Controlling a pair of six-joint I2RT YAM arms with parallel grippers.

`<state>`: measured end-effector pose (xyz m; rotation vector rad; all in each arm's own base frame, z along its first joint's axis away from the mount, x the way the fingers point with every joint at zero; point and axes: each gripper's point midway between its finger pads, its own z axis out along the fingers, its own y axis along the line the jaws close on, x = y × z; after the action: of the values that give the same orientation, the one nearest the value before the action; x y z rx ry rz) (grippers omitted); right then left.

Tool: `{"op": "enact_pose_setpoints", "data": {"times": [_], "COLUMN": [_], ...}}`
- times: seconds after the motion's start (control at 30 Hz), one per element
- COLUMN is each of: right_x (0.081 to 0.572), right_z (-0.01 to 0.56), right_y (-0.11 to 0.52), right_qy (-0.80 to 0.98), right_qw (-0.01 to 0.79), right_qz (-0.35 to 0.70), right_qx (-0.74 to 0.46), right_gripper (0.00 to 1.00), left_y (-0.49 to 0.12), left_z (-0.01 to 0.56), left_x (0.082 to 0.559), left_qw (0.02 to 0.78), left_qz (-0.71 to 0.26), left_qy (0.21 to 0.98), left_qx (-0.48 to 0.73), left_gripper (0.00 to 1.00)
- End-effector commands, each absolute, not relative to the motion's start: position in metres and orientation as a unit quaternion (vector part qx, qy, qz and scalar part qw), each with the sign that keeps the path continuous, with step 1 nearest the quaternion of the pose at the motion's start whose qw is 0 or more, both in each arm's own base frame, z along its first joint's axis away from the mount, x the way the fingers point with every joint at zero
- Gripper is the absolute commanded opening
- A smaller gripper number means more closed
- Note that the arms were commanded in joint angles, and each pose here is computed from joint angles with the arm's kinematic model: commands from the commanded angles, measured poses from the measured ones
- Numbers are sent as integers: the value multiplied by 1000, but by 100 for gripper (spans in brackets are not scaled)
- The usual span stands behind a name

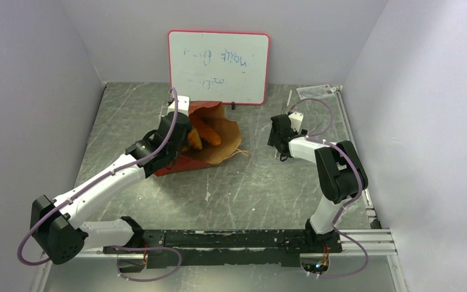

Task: Take the fake bread out of the paper bag
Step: Pick up the clamp at the center of the board.

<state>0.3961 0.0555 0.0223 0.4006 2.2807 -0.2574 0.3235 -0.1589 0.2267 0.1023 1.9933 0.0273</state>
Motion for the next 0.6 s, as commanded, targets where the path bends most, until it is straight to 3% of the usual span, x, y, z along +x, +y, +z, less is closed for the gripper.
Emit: {"op": "enact_pose_setpoints", "data": {"times": [0.0,0.23,0.43,0.57], "right_x": [399,409,414,411], "right_z": [14,1,11,17], "right_y": [51,49,57,59], "right_qy": [906,914,911,912], "right_qw": [375,356,373,373], "right_qz": [-113,-106,-81,-70], "right_qx": [162,166,156,154], "right_gripper": [90,86,57,51], "left_y": [-160,-164,-168,-170], "left_z": [208,203,190,176], "left_x": [317,318,317,314], "left_qw": [518,512,494,474], "left_qz": [16,13,10,7], "left_qy": [854,857,867,879], "left_qx": [53,57,58,50], "left_gripper": [7,7,7,7]}}
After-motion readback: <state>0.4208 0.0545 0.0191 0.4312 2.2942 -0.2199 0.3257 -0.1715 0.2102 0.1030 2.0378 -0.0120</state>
